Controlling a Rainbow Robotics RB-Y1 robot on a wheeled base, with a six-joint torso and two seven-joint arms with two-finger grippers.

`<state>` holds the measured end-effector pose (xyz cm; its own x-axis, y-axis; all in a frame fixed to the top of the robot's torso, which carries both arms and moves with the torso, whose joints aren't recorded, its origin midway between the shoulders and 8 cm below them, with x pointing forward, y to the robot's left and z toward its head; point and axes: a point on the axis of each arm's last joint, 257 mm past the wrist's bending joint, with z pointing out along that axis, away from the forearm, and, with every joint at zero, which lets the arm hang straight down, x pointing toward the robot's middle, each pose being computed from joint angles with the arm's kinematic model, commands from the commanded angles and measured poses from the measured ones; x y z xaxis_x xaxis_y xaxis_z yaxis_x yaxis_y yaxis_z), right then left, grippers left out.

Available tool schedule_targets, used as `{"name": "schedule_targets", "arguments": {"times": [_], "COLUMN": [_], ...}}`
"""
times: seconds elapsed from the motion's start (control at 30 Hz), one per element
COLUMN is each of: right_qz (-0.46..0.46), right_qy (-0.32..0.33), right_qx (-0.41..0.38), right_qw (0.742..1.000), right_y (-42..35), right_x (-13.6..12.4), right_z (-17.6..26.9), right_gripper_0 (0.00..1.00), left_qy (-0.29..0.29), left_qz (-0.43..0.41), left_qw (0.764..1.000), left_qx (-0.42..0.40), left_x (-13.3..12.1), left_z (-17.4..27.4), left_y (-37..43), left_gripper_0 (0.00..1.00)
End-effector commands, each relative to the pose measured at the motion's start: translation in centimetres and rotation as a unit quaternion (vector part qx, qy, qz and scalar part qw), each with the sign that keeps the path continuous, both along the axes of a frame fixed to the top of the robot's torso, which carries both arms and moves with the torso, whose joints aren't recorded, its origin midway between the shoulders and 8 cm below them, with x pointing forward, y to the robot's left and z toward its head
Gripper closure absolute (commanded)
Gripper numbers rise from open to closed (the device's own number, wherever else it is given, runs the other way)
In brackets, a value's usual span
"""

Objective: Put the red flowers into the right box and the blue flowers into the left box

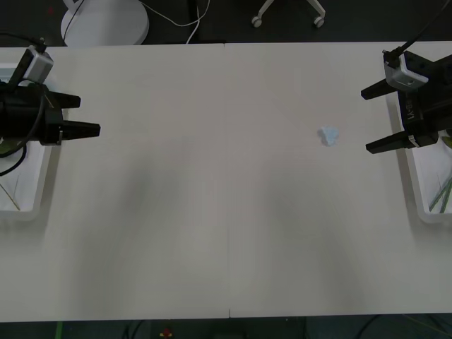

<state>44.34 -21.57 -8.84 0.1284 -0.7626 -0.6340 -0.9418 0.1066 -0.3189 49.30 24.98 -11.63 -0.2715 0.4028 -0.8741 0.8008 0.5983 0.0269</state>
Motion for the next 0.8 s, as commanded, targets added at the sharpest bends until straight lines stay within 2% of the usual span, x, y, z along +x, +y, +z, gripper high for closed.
{"name": "schedule_targets", "arguments": {"times": [0.03,0.23,0.43,0.8], "right_qz": [0.019,0.019,0.019,0.019], "right_qy": [-0.011,-0.011,-0.011,-0.011], "right_qx": [0.011,0.011,0.011,0.011], "right_qw": [1.0,1.0,1.0,1.0], "right_y": [1.5,1.5,1.5,1.5], "right_x": [-0.4,-0.4,-0.4,-0.4], "right_z": [0.9,0.9,0.9,0.9], "right_gripper_0": [0.0,0.0,0.0,0.0], "left_qy": [-0.041,-0.063,-0.081,-0.136], "left_qz": [-0.078,-0.131,-0.18,-0.19], "left_qw": [0.995,0.988,0.978,0.967], "left_qx": [0.055,0.048,0.068,0.1], "left_x": [-2.6,-4.8,-6.7,-5.6], "left_z": [0.5,-1.1,-2.3,-2.5], "left_y": [-4.1,-11.1,-15.0,-17.6], "left_gripper_0": [0.0,0.0,0.0,0.0]}}
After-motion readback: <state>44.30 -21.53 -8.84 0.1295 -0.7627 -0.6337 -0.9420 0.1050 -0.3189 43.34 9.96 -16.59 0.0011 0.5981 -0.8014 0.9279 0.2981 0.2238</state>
